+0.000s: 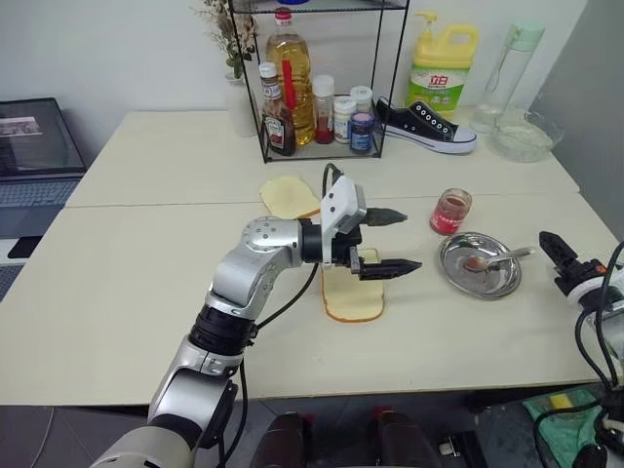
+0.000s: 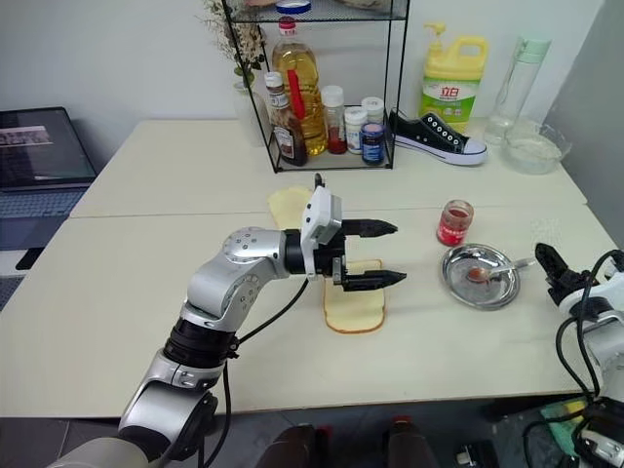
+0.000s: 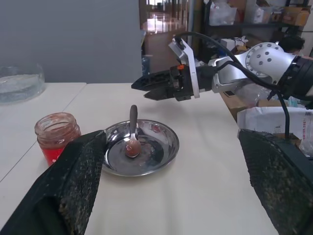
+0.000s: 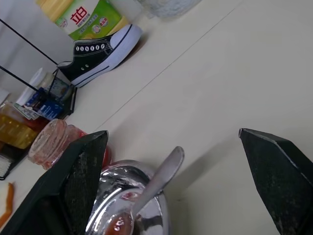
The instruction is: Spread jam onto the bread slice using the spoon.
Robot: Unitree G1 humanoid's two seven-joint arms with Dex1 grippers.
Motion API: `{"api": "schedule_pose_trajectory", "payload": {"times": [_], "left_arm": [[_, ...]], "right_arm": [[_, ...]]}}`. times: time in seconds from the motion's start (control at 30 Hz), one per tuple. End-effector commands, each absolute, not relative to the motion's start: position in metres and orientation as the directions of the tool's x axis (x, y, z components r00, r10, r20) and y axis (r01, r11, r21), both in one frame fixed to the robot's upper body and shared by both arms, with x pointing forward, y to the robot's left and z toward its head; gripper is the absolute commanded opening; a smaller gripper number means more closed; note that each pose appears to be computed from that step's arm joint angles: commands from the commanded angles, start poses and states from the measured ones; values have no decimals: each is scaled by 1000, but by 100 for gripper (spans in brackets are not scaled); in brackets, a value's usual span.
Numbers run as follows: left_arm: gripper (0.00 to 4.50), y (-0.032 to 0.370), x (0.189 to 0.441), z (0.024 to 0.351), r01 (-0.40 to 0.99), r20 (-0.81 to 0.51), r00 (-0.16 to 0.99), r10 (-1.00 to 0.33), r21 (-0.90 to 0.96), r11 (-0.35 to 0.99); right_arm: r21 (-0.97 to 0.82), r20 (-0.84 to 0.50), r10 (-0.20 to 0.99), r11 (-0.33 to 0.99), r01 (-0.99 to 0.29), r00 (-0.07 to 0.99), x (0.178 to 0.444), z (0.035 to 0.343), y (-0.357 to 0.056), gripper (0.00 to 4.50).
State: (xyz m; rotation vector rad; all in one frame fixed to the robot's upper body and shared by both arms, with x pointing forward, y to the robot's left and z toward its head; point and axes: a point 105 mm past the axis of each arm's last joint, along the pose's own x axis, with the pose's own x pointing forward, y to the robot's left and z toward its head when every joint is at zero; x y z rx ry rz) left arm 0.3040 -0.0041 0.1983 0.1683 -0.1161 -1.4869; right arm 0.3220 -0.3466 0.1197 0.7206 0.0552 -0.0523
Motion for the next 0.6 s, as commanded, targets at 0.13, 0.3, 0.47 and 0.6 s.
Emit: {"api": "schedule_pose_trajectory", "payload": {"times": [0.13,0.3,0.47,0.6], "left_arm": [[447,-7,299,207,977,-9,72,-997,200,68],[447,-5,299,206,977,-16,87,-996,195,83],[447,-4,300,207,977,-15,93,-996,192,88],[447,-6,301,211,976,-12,93,-996,201,89]], "right_arm": [[651,-75,7,758,44,997,336,116,-348,450],[668,-72,50,744,11,996,343,112,-337,450],[685,-64,66,728,-4,996,350,112,-329,450],[739,-32,89,673,-36,995,355,113,-323,450]]}}
